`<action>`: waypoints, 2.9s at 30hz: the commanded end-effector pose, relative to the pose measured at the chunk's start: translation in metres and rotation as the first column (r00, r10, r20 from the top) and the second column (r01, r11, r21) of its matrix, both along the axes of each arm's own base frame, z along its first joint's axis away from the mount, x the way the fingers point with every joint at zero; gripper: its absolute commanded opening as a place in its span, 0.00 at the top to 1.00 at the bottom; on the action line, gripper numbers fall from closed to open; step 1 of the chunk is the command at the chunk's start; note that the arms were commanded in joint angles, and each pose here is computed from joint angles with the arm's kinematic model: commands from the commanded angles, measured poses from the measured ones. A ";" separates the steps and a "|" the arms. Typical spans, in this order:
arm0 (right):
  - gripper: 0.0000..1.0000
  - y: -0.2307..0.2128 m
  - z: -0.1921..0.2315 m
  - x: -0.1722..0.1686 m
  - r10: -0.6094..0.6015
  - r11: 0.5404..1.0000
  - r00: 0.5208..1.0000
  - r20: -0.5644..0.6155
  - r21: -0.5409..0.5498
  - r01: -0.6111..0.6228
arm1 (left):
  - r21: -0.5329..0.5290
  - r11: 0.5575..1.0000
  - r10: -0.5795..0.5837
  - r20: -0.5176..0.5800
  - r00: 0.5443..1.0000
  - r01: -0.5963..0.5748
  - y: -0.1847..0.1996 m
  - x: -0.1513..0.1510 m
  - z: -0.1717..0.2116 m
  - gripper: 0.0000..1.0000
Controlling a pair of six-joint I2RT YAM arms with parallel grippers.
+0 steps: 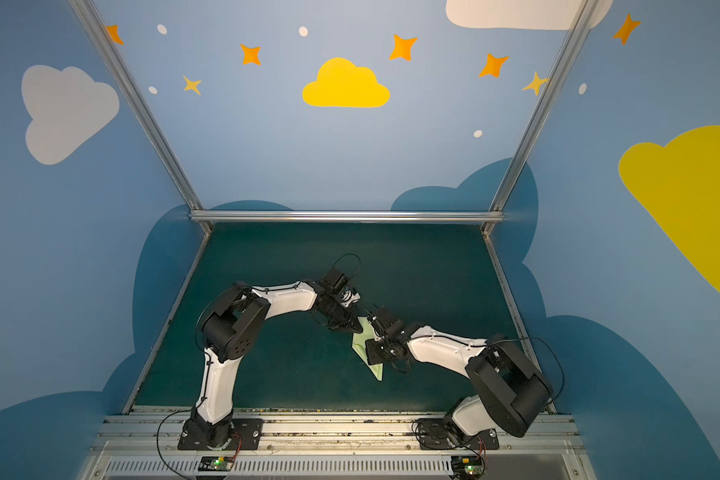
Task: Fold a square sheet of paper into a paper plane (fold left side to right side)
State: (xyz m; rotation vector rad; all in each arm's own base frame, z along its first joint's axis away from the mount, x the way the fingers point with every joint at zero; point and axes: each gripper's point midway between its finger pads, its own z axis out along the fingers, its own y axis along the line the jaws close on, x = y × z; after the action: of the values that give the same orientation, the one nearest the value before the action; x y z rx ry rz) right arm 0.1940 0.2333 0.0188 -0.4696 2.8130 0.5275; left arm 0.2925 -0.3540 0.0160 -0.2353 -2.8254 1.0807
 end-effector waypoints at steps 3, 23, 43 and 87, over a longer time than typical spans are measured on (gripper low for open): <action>1.00 -0.003 -0.001 0.007 0.001 0.999 1.000 0.005 -0.043 -0.001 | 0.117 0.993 0.009 -0.065 0.998 -0.001 0.021 -0.020 -0.024 0.92; 1.00 -0.011 -0.005 0.008 -0.027 0.998 1.000 0.009 -0.059 0.028 | 0.117 0.993 0.006 -0.072 0.997 0.003 0.021 -0.022 -0.025 0.93; 1.00 -0.024 -0.023 -0.007 -0.030 0.995 0.999 -0.044 -0.092 0.026 | -0.014 0.995 0.099 0.073 0.992 -0.098 0.016 0.006 0.051 0.91; 1.00 -0.027 -0.029 -0.012 -0.034 0.994 0.998 -0.061 -0.102 0.028 | -0.030 0.999 0.011 0.016 1.000 -0.011 -0.005 -0.068 0.016 0.96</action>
State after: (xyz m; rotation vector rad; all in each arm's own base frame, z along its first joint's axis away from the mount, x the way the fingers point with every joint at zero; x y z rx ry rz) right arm 0.2021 0.2302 0.0168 -0.4392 2.7961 0.5160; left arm 0.2253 -0.3607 0.0363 -0.2150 -2.8271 1.1611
